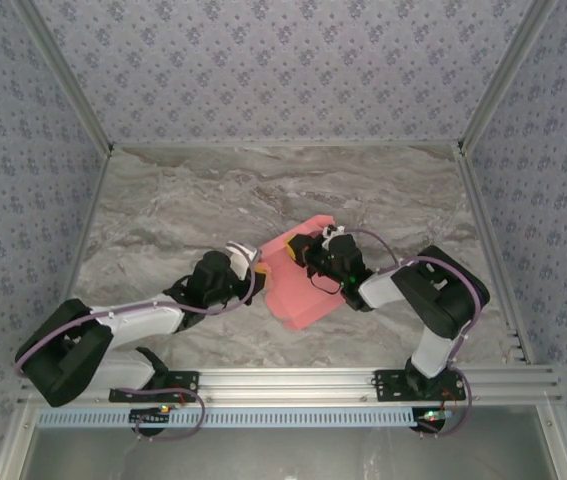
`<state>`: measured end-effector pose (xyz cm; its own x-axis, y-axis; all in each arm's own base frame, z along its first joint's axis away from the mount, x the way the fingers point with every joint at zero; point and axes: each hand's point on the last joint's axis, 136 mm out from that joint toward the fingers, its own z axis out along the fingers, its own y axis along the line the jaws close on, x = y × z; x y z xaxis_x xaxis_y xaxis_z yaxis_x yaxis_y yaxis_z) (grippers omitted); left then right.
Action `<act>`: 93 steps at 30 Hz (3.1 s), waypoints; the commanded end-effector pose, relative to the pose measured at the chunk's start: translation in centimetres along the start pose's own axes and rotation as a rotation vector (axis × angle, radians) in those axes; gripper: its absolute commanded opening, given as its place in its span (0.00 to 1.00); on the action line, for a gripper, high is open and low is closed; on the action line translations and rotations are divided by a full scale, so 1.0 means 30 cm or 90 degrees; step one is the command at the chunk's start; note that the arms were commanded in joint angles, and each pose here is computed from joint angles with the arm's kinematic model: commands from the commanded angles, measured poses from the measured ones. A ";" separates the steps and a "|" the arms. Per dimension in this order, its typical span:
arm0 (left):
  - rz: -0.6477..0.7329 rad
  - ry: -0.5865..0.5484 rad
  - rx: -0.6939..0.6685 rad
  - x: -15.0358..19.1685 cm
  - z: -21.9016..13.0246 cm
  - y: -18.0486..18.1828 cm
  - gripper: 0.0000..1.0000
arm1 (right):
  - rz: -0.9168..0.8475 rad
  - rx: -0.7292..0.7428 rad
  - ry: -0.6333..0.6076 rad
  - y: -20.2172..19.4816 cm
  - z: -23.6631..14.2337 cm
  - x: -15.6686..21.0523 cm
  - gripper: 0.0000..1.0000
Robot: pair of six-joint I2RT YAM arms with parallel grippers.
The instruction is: Fold the paper box
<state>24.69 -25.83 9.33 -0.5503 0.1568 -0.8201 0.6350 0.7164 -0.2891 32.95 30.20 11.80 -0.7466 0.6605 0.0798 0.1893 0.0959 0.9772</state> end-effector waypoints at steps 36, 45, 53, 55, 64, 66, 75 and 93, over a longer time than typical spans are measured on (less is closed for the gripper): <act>0.025 -0.239 -0.214 0.046 -0.334 0.201 0.57 | -0.024 -0.034 0.010 -0.044 -0.001 0.036 0.00; 0.053 -0.143 -0.197 0.045 -0.203 0.204 0.57 | -0.021 -0.037 0.019 -0.044 0.004 0.050 0.00; 0.101 -0.156 -0.091 -0.033 -0.099 0.103 0.53 | -0.015 -0.034 0.016 -0.050 0.006 0.047 0.00; 0.110 -0.145 -0.078 -0.031 -0.080 0.092 0.51 | -0.014 -0.032 0.017 -0.055 0.008 0.047 0.00; 0.121 -0.127 -0.053 -0.026 -0.020 0.068 0.46 | 0.000 -0.034 0.024 -0.063 0.029 0.049 0.00; 0.120 -0.128 -0.048 -0.028 -0.011 0.058 0.48 | 0.003 -0.033 0.025 -0.066 0.030 0.049 0.00; 0.101 -0.125 -0.084 -0.031 0.006 0.080 0.56 | 0.005 -0.032 0.028 -0.069 0.031 0.049 0.00; 0.072 -0.167 -0.243 -0.077 0.045 0.164 0.60 | 0.028 -0.024 -0.015 -0.084 0.024 0.083 0.00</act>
<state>27.85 -24.11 7.23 -0.3512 0.1782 -0.9192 0.5066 0.8618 -0.0265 32.13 31.81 11.58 -0.7372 0.6703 0.0851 0.1222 0.0084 0.9925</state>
